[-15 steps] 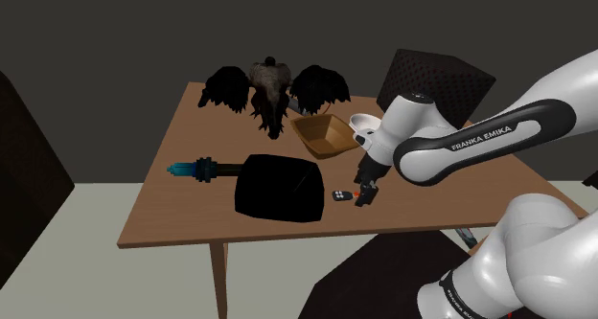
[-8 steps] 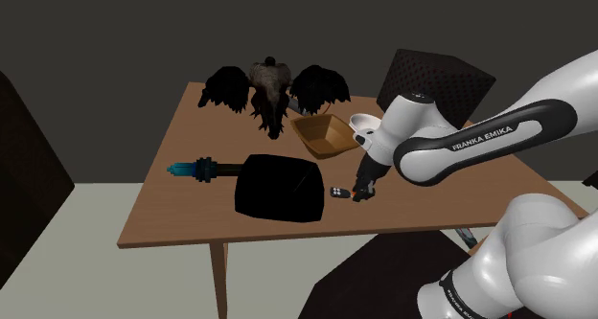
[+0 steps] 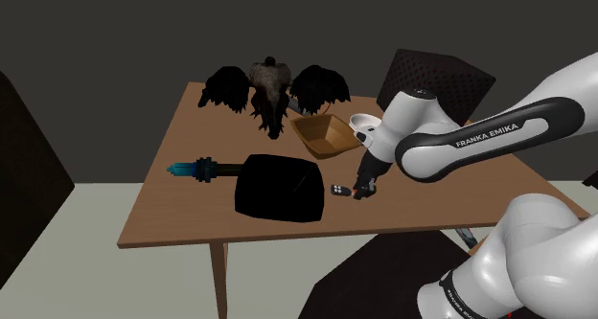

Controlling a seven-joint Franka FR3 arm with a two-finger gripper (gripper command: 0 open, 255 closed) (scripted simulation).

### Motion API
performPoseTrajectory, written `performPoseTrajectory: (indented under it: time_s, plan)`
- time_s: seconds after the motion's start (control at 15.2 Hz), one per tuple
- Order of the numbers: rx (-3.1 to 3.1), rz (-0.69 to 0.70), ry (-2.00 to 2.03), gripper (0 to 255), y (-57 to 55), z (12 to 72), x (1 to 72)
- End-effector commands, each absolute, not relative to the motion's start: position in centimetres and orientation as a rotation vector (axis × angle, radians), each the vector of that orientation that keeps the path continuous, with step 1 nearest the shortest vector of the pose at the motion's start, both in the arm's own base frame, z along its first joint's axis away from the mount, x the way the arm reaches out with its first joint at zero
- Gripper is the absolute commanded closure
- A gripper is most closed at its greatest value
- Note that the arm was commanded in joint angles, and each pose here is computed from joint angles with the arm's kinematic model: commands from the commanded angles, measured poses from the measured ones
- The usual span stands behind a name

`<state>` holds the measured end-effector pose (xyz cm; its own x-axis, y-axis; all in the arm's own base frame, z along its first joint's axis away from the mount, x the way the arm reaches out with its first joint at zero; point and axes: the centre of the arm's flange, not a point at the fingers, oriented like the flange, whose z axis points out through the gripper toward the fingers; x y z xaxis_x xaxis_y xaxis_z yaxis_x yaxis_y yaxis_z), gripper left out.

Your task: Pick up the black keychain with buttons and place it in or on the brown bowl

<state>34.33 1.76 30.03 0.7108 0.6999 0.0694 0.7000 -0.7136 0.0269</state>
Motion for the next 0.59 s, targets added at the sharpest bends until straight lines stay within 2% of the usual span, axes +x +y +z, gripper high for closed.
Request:
performPoseTrajectory:
  time_s: [0.0, 0.53]
  plan:
    - [-2.905, -0.116, -1.188, 255, 1.7, 31.1, 34.3]
    - [-2.905, -0.116, -1.188, 255, 1.7, 35.3, 34.3]
